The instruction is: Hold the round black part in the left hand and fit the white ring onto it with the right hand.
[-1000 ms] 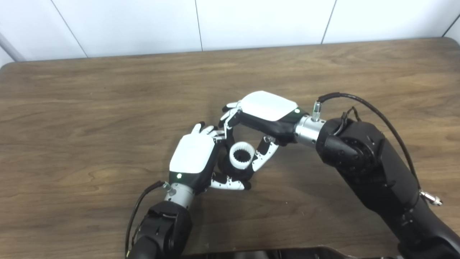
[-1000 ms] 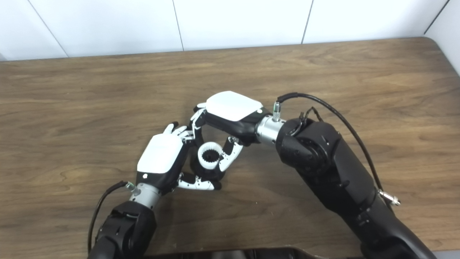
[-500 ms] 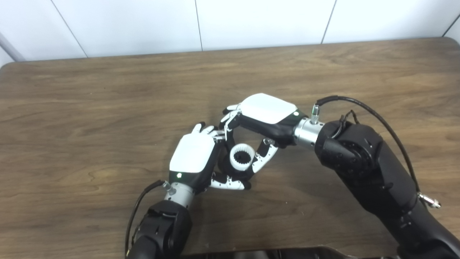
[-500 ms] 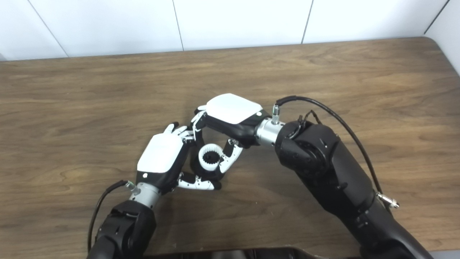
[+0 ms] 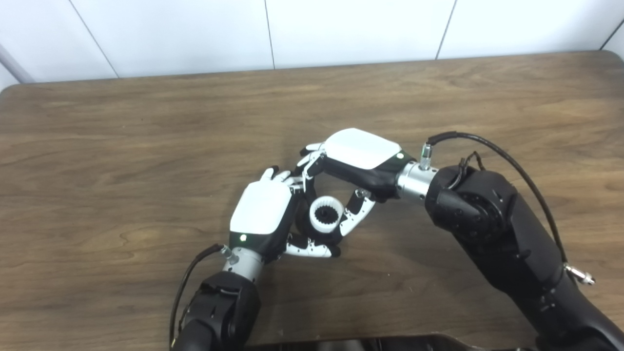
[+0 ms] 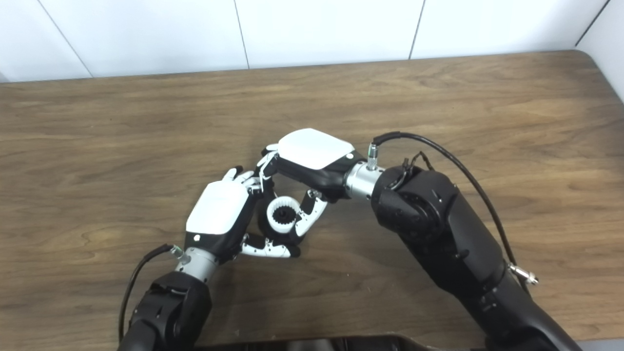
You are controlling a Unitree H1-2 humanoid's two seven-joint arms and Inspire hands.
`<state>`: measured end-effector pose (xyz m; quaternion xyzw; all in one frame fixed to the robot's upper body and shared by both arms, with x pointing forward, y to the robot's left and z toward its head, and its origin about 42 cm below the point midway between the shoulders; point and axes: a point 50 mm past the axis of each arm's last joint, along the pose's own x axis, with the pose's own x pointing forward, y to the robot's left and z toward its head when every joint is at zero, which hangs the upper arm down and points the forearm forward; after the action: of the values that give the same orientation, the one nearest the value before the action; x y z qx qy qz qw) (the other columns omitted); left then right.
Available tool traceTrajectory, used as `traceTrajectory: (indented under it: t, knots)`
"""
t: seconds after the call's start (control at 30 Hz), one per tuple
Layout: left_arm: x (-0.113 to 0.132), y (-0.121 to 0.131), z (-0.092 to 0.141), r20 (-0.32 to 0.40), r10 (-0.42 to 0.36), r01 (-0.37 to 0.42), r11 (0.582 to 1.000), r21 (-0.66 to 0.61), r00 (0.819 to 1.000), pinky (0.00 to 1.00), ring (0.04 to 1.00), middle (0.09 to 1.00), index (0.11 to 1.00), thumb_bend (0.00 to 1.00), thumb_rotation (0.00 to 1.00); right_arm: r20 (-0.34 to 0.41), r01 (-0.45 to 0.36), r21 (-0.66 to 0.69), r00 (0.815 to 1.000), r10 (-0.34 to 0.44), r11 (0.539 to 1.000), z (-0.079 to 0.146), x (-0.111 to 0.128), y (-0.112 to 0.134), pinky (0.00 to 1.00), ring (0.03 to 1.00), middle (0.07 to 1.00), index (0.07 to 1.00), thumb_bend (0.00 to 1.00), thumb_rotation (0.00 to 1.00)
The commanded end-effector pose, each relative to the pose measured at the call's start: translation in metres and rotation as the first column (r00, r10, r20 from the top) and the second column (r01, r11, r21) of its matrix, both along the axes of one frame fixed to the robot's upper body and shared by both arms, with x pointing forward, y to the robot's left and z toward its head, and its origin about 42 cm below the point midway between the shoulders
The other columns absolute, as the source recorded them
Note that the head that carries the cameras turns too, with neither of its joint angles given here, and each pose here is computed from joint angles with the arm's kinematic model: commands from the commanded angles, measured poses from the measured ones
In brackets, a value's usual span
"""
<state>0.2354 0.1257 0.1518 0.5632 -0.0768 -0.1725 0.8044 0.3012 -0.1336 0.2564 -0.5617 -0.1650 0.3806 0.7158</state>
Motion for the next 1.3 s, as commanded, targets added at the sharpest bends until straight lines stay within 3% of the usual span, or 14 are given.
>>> traceTrajectory:
  t: [0.0, 0.93, 1.27]
  knots:
    - [-0.006, -0.003, -0.008, -0.058, -0.025, 0.026, 0.999, 0.023, 0.998, 0.97, 0.889, 0.806, 0.485, 0.52, 0.05, 0.046, 0.003, 0.03, 0.999, -0.004, 1.0, 0.01, 0.003, 0.002, 0.89, 0.918, 0.808, 0.484, 0.52, 0.13]
    - [-0.005, -0.005, -0.008, -0.057, -0.025, 0.026, 1.0, 0.017, 0.998, 0.98, 0.891, 0.801, 0.485, 0.52, 0.06, 0.002, 0.072, 0.035, 0.997, -0.072, 0.997, -0.001, 0.013, -0.006, 0.88, 0.924, 0.814, 0.485, 0.52, 0.14]
    - [-0.005, -0.006, -0.007, -0.063, -0.021, 0.022, 1.0, 0.015, 0.998, 0.99, 0.898, 0.809, 0.485, 0.52, 0.06, 0.001, 0.061, 0.036, 0.998, -0.061, 0.997, -0.002, 0.011, -0.004, 0.87, 0.923, 0.815, 0.484, 0.52, 0.14]
